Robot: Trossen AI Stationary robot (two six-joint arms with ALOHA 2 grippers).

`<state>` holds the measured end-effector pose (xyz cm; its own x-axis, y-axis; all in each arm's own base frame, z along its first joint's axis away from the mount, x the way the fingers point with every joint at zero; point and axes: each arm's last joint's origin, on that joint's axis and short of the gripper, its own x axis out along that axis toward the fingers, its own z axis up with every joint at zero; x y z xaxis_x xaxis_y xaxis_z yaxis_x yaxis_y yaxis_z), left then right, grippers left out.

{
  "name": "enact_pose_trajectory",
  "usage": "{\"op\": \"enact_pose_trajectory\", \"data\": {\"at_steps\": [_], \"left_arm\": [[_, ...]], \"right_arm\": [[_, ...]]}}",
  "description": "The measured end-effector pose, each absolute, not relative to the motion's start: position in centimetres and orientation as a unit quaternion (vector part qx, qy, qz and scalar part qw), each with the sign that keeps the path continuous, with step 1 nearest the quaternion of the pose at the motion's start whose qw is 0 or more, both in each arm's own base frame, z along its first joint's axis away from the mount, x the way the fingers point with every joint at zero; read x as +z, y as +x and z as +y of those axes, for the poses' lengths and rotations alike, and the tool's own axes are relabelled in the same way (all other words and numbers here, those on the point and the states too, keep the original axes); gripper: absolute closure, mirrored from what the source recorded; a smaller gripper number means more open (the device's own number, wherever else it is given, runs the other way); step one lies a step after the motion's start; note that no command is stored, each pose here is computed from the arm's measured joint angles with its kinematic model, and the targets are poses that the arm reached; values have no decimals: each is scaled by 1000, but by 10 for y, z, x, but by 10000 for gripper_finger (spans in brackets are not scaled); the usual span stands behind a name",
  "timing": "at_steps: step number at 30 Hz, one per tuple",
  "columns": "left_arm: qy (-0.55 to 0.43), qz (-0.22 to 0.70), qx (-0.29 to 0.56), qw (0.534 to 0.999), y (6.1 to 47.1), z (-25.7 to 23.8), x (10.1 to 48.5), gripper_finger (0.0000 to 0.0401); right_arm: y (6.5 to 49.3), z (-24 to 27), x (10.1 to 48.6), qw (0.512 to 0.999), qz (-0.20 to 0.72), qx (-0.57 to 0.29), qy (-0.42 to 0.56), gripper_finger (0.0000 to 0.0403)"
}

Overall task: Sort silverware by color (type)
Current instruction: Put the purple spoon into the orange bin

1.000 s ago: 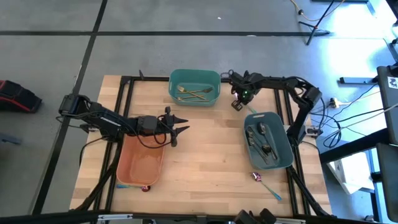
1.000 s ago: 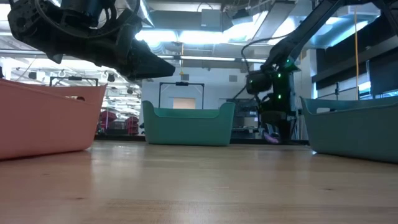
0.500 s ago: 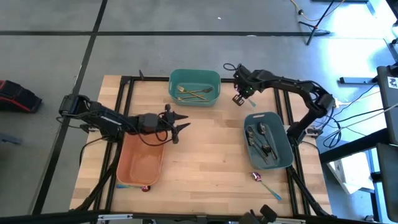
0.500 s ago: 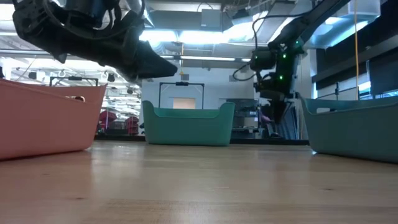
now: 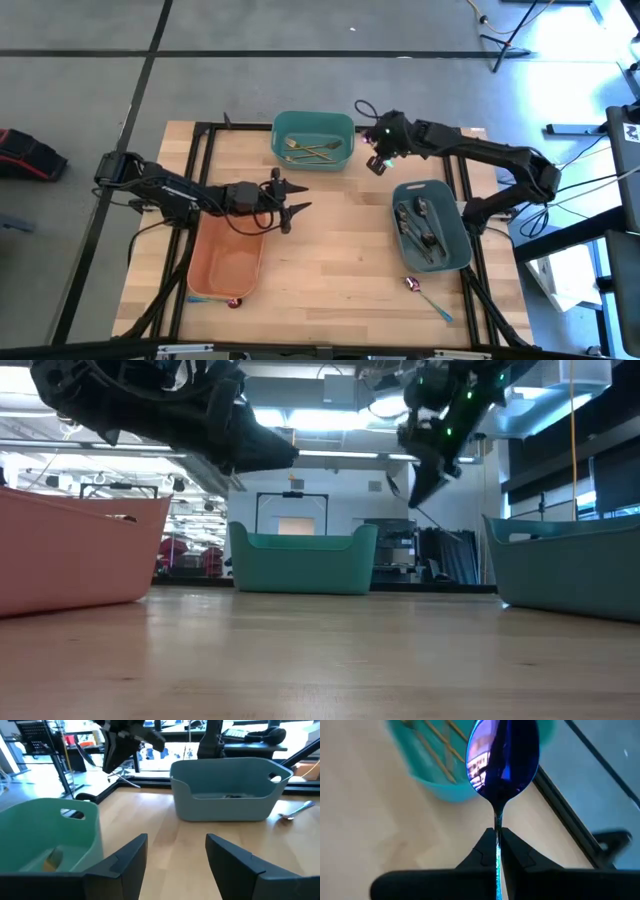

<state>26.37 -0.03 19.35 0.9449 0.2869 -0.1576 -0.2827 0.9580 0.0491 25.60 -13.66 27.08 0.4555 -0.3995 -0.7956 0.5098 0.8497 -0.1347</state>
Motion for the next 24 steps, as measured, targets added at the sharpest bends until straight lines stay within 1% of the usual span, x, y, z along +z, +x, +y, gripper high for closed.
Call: {"op": "enact_pose_trajectory", "data": {"at_steps": [7,12,18,22,24], "left_arm": [[-16,66,135,988,267,-8,201,202],[-19,60,163,985,267,-12,202,202],[-29,41,174,983,266,-20,205,202],[-29,43,201,978,265,-25,204,202],[-29,44,201,978,264,-29,204,202]], "right_arm": [[287,-89,282,904,380,-195,13,400],[312,-50,283,933,327,-150,-22,400],[341,-10,266,948,291,-116,-50,400],[355,12,252,951,278,-118,-67,400],[359,20,247,951,274,-125,-68,400]]}}
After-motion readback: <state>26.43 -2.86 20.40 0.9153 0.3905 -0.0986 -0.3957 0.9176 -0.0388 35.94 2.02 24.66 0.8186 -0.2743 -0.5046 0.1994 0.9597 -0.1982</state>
